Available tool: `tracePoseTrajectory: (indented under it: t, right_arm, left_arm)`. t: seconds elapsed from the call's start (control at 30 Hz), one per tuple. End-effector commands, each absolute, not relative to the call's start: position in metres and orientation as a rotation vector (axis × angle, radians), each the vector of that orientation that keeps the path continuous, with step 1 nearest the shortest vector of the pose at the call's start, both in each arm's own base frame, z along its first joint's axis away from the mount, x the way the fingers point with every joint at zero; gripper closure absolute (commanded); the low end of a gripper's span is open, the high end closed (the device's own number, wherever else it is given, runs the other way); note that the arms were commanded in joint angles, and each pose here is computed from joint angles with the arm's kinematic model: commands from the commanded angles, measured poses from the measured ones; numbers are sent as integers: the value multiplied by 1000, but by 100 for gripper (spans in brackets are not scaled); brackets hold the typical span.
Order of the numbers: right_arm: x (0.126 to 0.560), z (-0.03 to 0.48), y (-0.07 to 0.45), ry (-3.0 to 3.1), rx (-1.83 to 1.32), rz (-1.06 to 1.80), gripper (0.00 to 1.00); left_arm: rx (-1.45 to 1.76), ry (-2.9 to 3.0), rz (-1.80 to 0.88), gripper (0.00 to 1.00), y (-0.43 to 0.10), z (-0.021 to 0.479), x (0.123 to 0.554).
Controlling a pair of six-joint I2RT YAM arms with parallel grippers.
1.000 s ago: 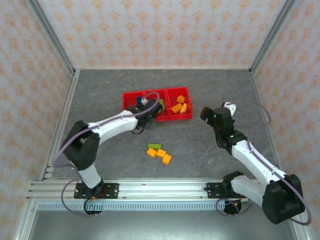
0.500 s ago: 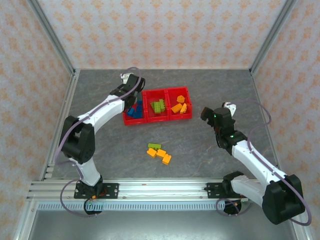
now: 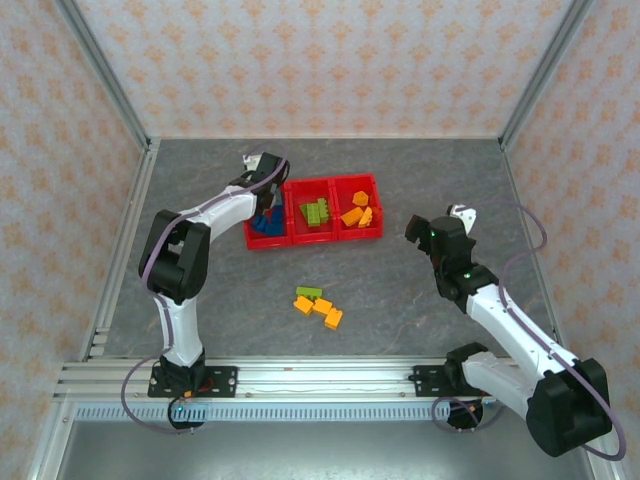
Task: Sort the legos into containers by color
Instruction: Place the lego in the container, then pick up the lego from the middle-left of the table.
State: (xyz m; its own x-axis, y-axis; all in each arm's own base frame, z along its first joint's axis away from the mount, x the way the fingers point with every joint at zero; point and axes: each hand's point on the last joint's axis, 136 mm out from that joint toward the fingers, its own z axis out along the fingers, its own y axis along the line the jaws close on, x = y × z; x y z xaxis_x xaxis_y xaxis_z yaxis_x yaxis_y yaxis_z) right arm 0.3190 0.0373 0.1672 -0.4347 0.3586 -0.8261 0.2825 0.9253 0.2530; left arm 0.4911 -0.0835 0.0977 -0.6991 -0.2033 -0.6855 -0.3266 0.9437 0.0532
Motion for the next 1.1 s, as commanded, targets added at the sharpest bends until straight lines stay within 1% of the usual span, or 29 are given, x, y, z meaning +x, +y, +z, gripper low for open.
tracePoseTrajectory:
  t: [0.0,0.07,0.13,0.37,0.5,0.53,0.67,0.7,0.77,0.9,1.07]
  right_arm:
    - [322,179,31,2025,468,58,0]
    - [322,178,31,2026,469,60,0]
    - [324,179,32,2024,469,63,0]
    - [327,173,35,2041,472,72,0]
    - [329,169,37,2048,476,78,0]
    - [329,168,37,2051,477,78,0]
    - [331,163,42,2064,474,112,0]
    - [332,162,44,2071,469,122,0]
    - [335,161,49,2083,459,143,0]
    - [338,156,55,2106,454,166,0]
    - [339,147,62,2148,441,197,0]
  left_arm:
    - [-399,2331,190,52,-81,104,496]
    - [-402,2324,179,43,-81,108,495]
    - [-402,2322,159,39,-83,111,493]
    - [-412,2248,63,30,-85,153,483]
    - [-347,2262,-55,24,-104,171,468]
    - [-330,2263,-70,22,-110,174,462]
    - [-229,2278,-76,3,-142,182,431]
    - [-215,2285,-64,1,-147,183,423]
    - [-203,2320,-58,1,-158,177,406]
    - [-178,2416,-137,1,-175,152,374]
    - [-113,2537,-120,1,-189,117,336]
